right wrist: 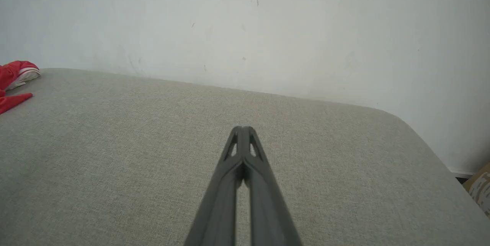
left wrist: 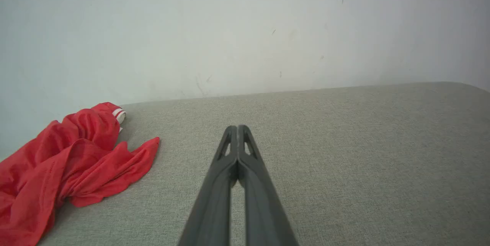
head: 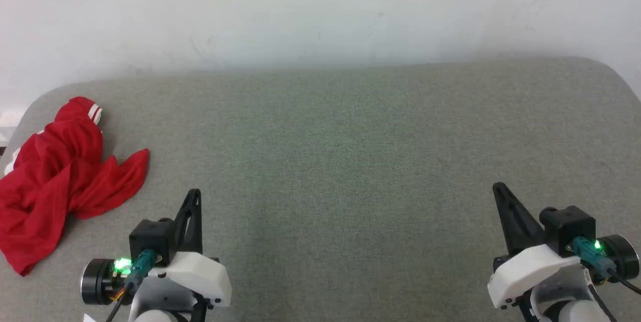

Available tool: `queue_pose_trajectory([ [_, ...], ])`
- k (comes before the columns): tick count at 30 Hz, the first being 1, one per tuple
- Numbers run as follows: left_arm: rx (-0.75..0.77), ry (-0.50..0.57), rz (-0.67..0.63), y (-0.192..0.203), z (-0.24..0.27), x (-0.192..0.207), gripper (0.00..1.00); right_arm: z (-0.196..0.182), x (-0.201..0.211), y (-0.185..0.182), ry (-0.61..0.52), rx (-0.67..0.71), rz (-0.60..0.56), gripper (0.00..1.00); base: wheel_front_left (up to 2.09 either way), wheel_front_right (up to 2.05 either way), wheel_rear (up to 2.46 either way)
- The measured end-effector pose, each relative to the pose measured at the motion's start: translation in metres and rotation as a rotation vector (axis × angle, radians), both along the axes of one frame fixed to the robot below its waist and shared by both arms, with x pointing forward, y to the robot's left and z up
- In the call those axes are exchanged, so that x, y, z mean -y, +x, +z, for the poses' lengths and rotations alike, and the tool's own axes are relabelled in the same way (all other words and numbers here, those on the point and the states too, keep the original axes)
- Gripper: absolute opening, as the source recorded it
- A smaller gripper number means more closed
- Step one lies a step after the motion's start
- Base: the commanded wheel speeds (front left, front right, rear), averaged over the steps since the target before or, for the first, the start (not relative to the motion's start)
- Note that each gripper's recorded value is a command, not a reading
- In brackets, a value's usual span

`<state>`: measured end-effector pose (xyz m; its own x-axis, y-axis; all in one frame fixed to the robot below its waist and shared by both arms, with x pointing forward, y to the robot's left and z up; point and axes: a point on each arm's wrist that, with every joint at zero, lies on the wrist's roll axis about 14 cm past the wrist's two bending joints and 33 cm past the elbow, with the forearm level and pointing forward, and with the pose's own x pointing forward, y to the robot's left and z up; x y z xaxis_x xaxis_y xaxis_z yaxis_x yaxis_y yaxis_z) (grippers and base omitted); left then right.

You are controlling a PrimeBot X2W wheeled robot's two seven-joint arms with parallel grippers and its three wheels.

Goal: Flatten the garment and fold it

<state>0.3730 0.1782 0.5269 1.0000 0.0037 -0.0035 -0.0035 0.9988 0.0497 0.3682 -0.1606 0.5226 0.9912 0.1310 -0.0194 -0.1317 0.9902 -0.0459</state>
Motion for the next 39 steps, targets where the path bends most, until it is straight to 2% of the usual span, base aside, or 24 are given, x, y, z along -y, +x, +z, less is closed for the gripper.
queue_pose_trajectory([
  [20, 0.000, 0.000, 0.000, 0.0000, 0.0000, 0.0000, 0.00, 0.0000, 0.0000, 0.0000, 0.000, 0.000, 0.000, 0.00, 0.00, 0.00, 0.00],
  [21, 0.000, 0.000, 0.000, 0.0000, -0.0001, 0.0000, 1.00, -0.0001, 0.0000, -0.0001, 0.000, 0.000, 0.000, 1.00, 0.00, 0.00, 0.00],
  [39, 0.001, -0.003, 0.016, -0.0039, -0.0039, -0.0012, 1.00, 0.0015, -0.0059, 0.0034, 0.006, 0.017, 0.019, 1.00, 0.00, 0.00, 0.00],
])
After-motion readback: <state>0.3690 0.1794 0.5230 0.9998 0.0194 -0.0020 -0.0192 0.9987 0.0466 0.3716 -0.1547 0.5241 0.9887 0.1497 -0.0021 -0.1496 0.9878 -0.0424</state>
